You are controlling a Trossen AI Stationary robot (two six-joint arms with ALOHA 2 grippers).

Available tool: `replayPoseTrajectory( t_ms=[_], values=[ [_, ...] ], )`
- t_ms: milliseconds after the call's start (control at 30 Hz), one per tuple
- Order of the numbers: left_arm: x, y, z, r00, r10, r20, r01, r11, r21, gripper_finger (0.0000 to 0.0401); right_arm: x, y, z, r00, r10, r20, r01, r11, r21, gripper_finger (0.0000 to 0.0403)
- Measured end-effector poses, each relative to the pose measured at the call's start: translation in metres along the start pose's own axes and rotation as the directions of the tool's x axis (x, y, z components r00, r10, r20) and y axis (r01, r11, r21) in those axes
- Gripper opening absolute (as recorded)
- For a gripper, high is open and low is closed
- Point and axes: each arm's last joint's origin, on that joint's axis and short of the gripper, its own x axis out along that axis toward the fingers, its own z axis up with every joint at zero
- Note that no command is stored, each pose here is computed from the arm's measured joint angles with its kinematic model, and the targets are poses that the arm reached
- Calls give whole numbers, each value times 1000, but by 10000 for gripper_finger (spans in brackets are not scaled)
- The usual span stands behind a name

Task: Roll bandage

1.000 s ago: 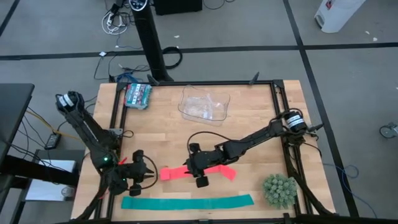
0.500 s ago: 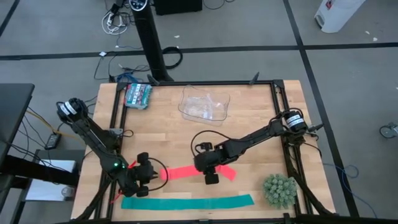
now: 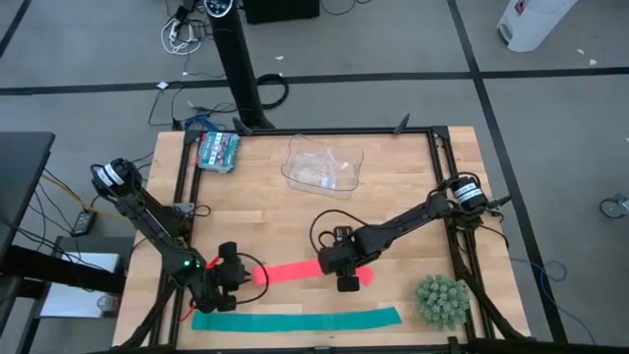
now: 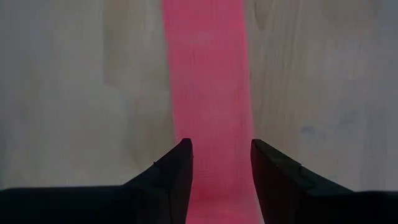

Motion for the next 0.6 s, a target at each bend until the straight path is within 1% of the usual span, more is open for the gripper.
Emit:
replayPoseTrajectory(
  t_ms=[67,200,367,600],
  values=[
    [0,0,0,1000,1,-1,-1,1000,1,74,5,-1,-6,1000,-7,-27,8,1000,15,151],
    [0,0,0,1000,5,-3,-5,1000,4,74,11,-2,-13,999,-12,-44,14,999,36,151],
    [0,1,-1,1000,8,-6,-7,1000,30,74,14,0,-17,999,-10,-39,12,999,43,151],
    [3,5,1,999,3,-47,-2,1000,15,74,16,0,-17,1000,-1,-23,2,999,48,151]
  ],
)
